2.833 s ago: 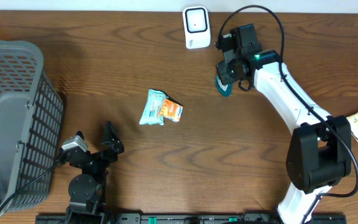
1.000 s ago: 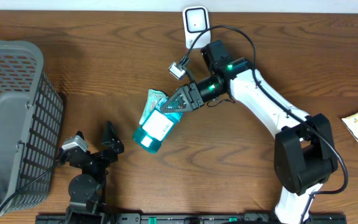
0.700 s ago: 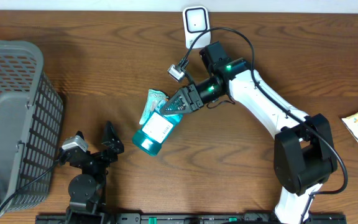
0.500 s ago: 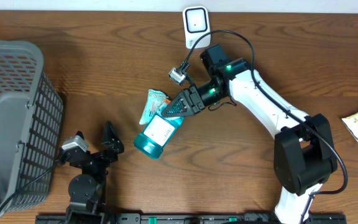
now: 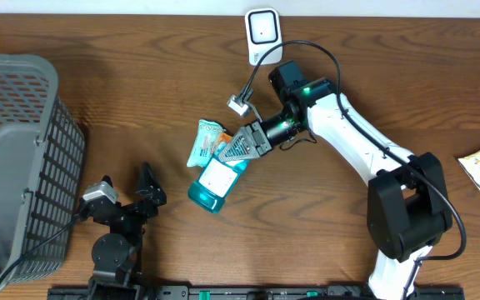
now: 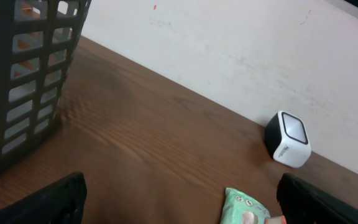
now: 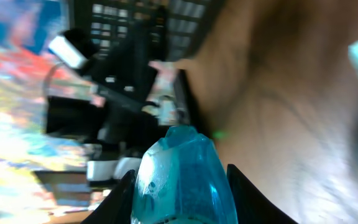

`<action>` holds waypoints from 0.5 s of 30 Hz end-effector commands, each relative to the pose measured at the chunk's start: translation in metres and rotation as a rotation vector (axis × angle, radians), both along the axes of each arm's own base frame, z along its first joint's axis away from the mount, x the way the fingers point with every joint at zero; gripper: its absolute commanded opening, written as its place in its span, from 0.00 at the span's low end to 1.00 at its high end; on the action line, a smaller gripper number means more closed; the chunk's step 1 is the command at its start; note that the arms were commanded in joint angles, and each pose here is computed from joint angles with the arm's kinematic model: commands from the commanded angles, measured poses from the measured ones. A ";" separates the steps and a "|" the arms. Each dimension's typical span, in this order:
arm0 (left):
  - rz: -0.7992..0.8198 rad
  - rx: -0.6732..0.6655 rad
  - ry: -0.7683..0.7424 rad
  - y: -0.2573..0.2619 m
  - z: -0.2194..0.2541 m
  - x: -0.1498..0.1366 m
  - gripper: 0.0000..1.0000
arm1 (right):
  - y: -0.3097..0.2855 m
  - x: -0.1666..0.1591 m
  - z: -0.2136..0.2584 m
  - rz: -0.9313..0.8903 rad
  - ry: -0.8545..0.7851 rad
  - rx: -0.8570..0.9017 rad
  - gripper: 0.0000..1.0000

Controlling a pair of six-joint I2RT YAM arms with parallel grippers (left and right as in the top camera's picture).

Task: Scan the item barcode

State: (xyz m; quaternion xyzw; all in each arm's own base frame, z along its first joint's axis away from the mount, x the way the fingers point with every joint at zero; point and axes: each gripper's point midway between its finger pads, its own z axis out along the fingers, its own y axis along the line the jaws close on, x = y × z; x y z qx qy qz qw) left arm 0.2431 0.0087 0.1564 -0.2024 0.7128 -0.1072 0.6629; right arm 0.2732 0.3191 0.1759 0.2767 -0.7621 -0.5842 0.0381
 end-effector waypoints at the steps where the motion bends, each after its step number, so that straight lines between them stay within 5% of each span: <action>1: 0.011 0.000 0.051 0.002 -0.018 -0.001 0.98 | -0.007 0.009 0.002 -0.023 -0.049 -0.018 0.01; 8: 0.011 0.000 0.051 0.002 -0.018 -0.001 0.98 | -0.073 0.065 -0.051 -0.286 -0.049 -0.397 0.01; 15: 0.011 0.000 0.051 0.002 -0.018 -0.001 0.98 | -0.129 0.105 -0.051 -0.449 -0.049 -0.413 0.01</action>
